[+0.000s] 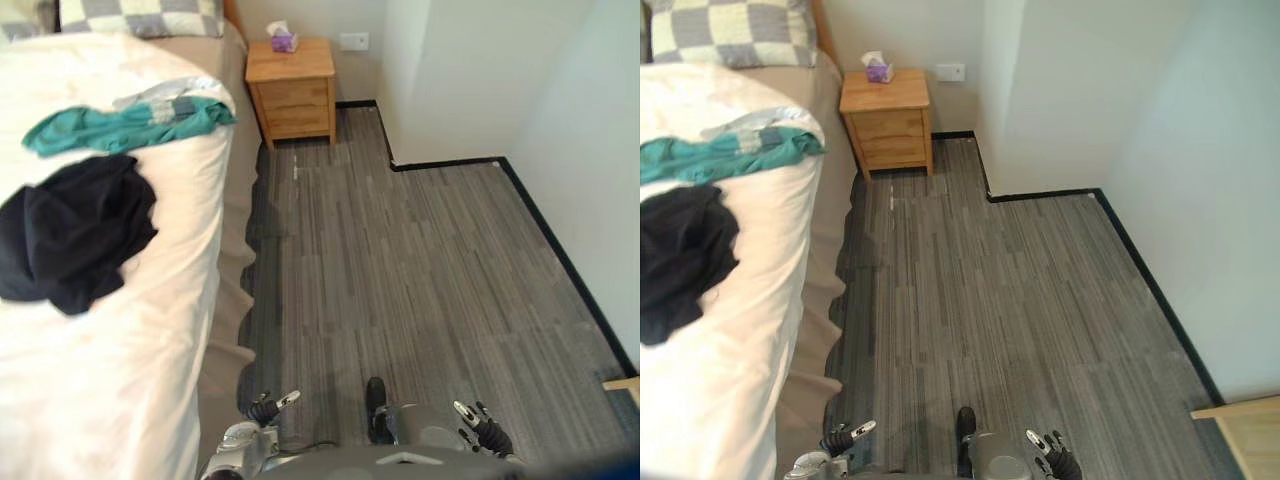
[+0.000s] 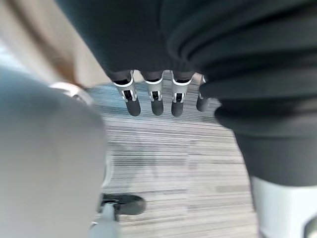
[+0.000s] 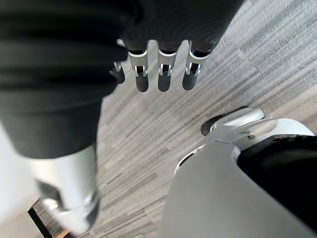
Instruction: Tidy the bed and pick cloth on bed and put in laundry
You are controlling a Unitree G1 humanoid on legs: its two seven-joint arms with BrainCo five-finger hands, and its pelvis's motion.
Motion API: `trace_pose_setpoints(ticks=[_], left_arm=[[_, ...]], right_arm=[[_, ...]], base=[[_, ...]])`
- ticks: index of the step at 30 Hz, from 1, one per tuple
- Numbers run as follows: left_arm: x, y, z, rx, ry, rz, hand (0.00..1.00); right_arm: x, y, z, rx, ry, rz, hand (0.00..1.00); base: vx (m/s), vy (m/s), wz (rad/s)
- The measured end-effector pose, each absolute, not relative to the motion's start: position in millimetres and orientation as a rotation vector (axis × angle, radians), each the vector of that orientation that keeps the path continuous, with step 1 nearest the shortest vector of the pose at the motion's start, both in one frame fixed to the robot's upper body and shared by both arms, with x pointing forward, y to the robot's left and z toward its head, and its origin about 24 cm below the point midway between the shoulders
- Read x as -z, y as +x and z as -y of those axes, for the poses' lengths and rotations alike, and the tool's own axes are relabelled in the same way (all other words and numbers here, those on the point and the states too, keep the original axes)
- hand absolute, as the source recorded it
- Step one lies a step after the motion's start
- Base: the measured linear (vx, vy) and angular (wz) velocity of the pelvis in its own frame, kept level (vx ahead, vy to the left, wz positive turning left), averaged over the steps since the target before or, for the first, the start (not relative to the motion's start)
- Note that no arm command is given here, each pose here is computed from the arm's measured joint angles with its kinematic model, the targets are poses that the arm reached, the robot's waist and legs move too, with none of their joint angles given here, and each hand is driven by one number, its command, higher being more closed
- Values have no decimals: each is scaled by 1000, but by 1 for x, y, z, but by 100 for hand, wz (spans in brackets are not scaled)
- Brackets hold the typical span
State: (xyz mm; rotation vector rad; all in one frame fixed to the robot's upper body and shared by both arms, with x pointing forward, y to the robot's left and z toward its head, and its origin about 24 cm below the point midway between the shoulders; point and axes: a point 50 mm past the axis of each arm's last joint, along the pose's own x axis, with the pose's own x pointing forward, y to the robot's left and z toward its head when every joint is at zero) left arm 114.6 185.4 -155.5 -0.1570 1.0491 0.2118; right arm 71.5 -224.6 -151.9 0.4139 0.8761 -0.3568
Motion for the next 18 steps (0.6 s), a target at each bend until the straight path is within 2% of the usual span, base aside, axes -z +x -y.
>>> trace_pose_setpoints(ticks=[5,11,18], left_arm=[[148,126,-190,-231,-163,-973,0],[146,128,-194,-292,-221,-945,0],[149,123,-193,-341,-300,-982,0]], right_arm=[[150,76,228,349,404,-851,0],[143,102,222,290,391,-791,0],[149,85,222,300,380,-857,0]], base=[[241,-173,-56],[172,-63,-36],[278,10,-8]])
